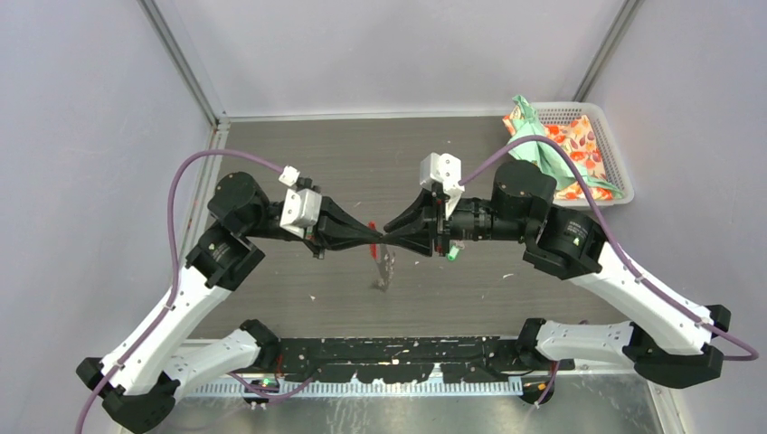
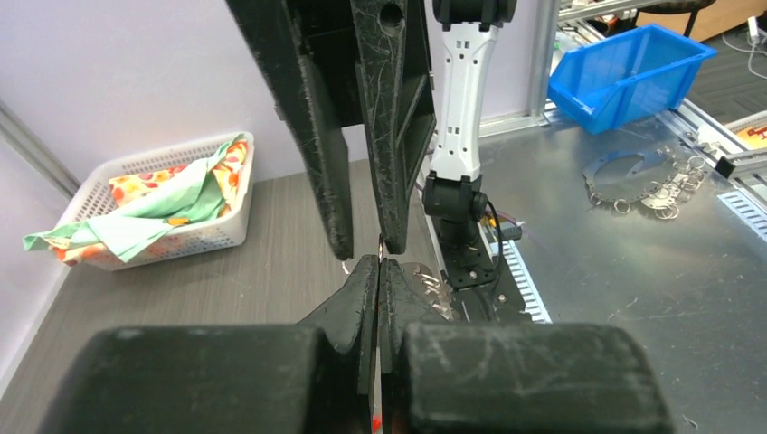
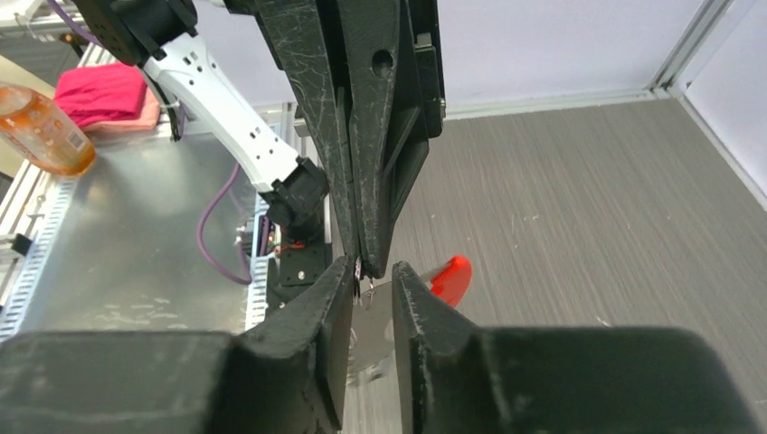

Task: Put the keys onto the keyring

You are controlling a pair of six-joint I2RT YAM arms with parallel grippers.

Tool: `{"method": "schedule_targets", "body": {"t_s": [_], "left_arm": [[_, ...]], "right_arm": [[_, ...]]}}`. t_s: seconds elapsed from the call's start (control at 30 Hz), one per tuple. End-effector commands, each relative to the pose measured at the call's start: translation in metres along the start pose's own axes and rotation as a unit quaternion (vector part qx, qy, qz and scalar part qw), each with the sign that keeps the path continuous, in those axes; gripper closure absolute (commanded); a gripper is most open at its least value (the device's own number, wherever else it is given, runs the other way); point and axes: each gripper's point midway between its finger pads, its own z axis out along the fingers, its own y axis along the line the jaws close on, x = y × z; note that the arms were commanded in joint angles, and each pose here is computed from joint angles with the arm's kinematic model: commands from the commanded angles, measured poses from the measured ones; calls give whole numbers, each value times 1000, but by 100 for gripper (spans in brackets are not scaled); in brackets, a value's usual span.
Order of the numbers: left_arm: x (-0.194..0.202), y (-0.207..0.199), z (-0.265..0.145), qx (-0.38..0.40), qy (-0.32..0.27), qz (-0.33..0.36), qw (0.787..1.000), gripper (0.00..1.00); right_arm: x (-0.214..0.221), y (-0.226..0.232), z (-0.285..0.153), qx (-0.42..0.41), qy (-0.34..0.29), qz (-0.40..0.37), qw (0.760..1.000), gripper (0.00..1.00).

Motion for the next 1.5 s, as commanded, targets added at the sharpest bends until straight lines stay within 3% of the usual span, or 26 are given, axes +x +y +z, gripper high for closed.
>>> {"method": "schedule_targets", "body": {"t_s": [0.0, 0.1, 0.37, 0.57, 0.73, 1.03, 1.33, 1.47], "left_arm": [[-17, -9, -3, 15, -9, 32, 999, 100], [-17, -9, -3, 15, -8, 31, 999, 100], [-16, -10, -2, 26, -9, 31, 999, 100], [-12, -10, -1, 26, -5, 14, 1000, 98], [-12, -3, -3, -6, -3, 1, 1000, 66], [-1, -6, -14, -31, 19, -29, 999, 66], [9, 19, -35, -132, 33, -64, 989, 69], [11, 17, -32, -113, 33, -97, 988, 68]], "right_arm": [[3, 3, -12, 0, 38, 2, 999, 67], [9, 2, -14, 2, 57, 4, 998, 69], [9, -5, -5, 10, 69, 9, 997, 99], [-2, -9, 10, 13, 5, 23, 1000, 99], [-10, -12, 10, 26, -48, 24, 998, 99], [-16, -13, 2, 41, -98, 20, 994, 99], [-20, -8, -5, 36, -117, 19, 992, 99], [-20, -4, -4, 25, -117, 21, 993, 99]]}}
